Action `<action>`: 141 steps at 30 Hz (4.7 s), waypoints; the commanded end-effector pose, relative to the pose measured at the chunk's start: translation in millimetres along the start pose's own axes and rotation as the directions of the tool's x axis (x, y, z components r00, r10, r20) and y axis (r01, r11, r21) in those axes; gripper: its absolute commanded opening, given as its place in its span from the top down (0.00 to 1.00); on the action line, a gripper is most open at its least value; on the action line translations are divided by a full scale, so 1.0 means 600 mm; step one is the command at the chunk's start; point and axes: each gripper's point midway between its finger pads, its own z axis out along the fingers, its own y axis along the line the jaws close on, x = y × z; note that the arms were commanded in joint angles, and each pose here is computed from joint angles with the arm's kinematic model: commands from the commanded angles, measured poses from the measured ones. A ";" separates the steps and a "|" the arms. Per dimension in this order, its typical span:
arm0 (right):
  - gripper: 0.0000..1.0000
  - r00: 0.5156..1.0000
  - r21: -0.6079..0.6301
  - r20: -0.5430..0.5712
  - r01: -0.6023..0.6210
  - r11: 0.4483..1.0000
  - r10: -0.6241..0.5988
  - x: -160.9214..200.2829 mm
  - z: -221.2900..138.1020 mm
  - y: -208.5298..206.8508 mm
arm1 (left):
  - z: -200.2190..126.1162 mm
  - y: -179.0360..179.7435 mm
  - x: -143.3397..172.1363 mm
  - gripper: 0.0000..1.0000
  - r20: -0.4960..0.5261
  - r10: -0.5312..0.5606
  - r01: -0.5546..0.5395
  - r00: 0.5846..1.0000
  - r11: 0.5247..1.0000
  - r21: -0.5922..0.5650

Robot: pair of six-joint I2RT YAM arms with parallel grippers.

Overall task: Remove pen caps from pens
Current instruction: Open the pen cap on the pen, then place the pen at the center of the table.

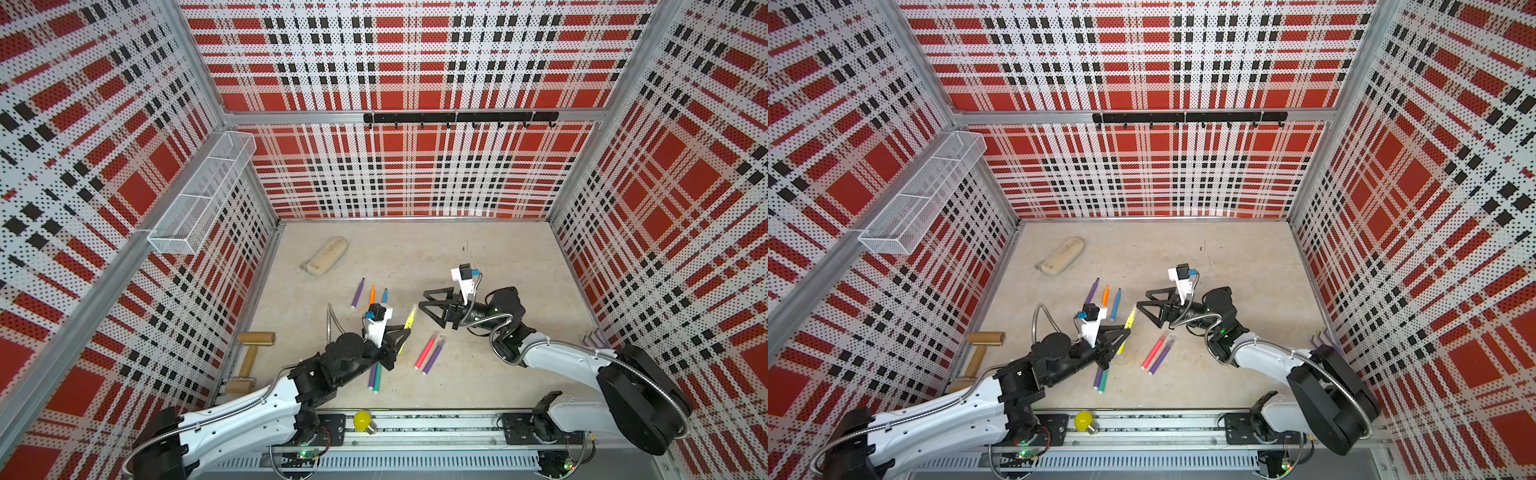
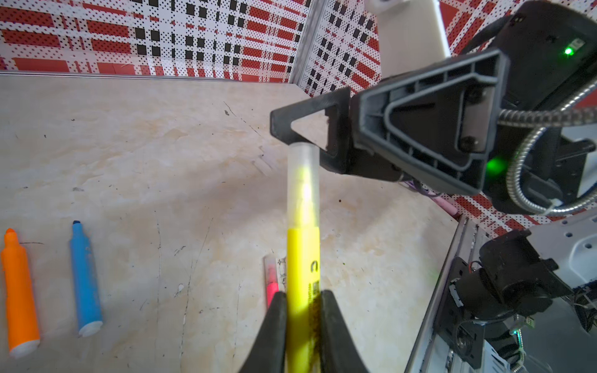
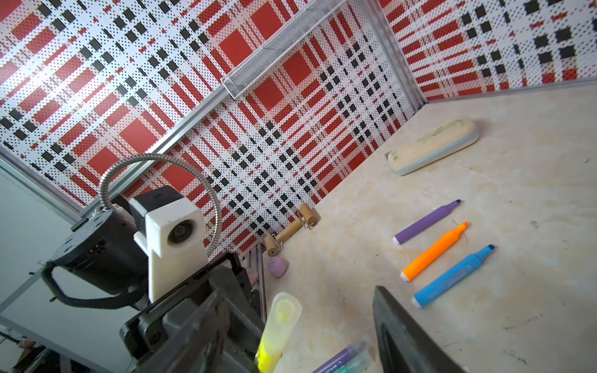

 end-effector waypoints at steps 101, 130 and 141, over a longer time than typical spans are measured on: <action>1.00 0.924 0.885 -0.339 0.377 0.272 -0.179 -0.140 -0.218 -0.256 | 0.104 0.332 0.019 0.93 -0.210 -0.221 0.068 0.952 0.825 -0.561; 0.99 0.922 0.892 -0.341 0.379 0.247 -0.185 -0.136 -0.216 -0.274 | 0.138 0.401 0.074 0.73 -0.318 -0.265 0.022 0.910 0.798 -0.602; 0.99 0.860 0.840 -0.509 0.488 0.237 0.033 -0.086 -0.171 -0.386 | 0.108 0.357 -0.047 0.65 -0.180 -0.145 0.019 0.973 0.826 -0.564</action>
